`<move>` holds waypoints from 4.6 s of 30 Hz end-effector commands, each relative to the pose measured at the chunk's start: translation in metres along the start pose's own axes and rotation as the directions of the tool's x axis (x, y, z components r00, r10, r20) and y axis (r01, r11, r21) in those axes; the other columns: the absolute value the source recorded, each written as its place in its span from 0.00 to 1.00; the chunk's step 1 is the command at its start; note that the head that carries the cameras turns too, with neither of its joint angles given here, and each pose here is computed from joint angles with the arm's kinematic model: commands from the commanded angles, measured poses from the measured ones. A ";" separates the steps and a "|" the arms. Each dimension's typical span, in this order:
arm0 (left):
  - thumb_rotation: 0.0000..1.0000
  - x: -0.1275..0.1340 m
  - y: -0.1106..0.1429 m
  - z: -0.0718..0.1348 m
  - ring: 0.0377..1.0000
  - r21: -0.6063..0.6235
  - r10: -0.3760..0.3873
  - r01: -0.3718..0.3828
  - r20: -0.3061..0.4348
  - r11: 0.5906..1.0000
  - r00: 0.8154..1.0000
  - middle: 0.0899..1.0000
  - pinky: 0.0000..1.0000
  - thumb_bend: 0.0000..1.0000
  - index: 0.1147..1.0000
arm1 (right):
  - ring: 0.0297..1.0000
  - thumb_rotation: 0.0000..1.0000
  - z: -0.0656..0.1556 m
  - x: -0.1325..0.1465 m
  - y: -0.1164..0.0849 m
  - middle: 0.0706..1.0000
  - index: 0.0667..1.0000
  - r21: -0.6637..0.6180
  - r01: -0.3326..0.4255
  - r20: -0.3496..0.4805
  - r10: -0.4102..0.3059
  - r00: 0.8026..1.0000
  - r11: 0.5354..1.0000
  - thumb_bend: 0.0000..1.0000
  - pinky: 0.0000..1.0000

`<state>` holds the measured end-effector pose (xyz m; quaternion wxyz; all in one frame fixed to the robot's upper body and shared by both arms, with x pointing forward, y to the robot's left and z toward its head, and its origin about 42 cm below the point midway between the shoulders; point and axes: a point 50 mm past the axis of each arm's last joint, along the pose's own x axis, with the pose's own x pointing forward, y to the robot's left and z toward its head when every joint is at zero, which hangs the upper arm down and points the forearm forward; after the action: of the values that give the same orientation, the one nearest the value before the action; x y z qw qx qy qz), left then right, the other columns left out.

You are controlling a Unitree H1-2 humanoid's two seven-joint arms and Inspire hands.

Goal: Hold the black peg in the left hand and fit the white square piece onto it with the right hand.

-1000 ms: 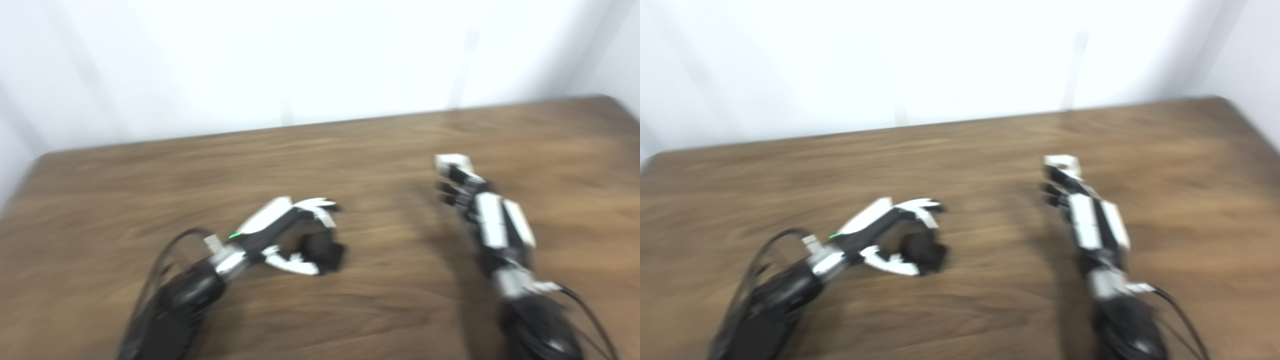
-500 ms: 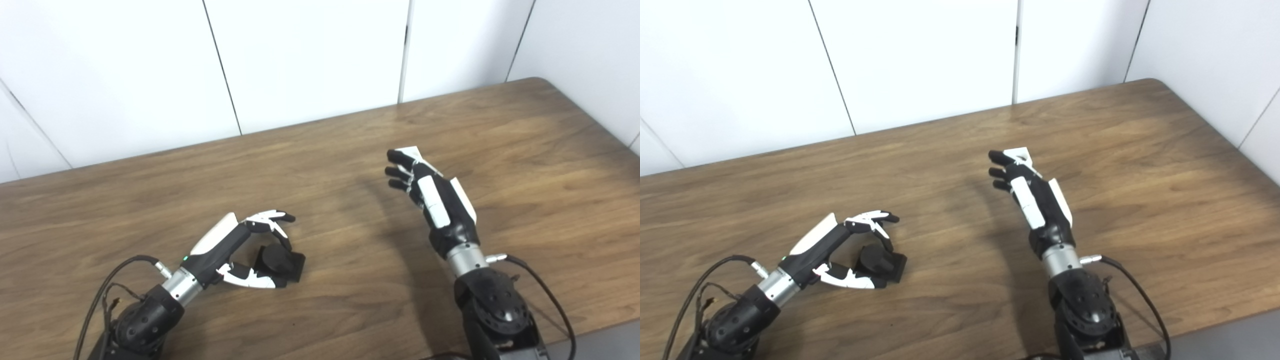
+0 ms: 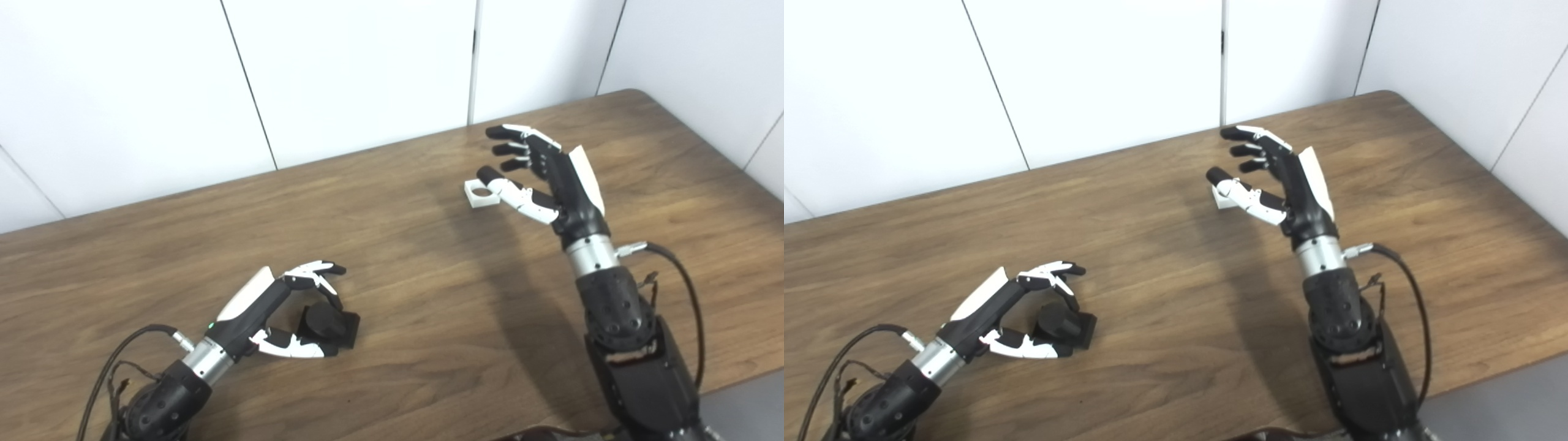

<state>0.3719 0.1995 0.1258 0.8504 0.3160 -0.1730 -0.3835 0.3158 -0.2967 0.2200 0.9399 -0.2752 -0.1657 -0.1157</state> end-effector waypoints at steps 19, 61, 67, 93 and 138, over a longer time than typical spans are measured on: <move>0.08 -0.007 -0.009 -0.013 0.91 -0.002 -0.080 0.080 -0.068 0.997 0.994 0.84 0.82 0.52 0.42 | 0.91 0.37 -0.002 0.104 -0.034 0.94 0.77 -0.469 -0.171 -0.073 0.155 0.985 0.866 0.60 0.75; 0.08 -0.013 -0.009 -0.012 0.91 0.017 -0.073 0.075 -0.099 0.997 0.992 0.84 0.82 0.52 0.42 | 0.99 0.69 -0.039 0.155 -0.028 1.00 0.89 -0.476 -0.652 -0.445 0.477 0.758 0.591 1.00 0.87; 0.08 -0.012 -0.009 -0.012 0.91 0.015 -0.072 0.074 -0.103 0.997 0.992 0.84 0.82 0.52 0.42 | 0.99 0.59 -0.041 0.154 -0.027 1.00 0.89 -0.468 -0.662 -0.456 0.483 0.748 0.585 1.00 0.87; 0.08 -0.012 -0.010 -0.010 0.91 0.019 -0.066 0.068 -0.100 0.998 0.993 0.84 0.82 0.52 0.42 | 0.94 0.44 -0.066 0.132 -0.005 0.95 0.82 -0.468 -0.634 -0.423 0.474 0.772 0.615 0.97 0.87; 0.08 -0.015 -0.010 -0.007 0.91 0.018 -0.070 0.072 -0.108 0.997 0.992 0.84 0.80 0.52 0.42 | 0.90 0.26 -0.080 0.123 0.024 0.88 0.59 -0.515 -0.631 -0.421 0.470 0.776 0.580 0.72 0.83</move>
<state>0.3672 0.1999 0.1281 0.8541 0.3228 -0.1654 -0.3728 0.4563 -0.3474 0.2020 0.7958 -0.5958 0.0768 0.0761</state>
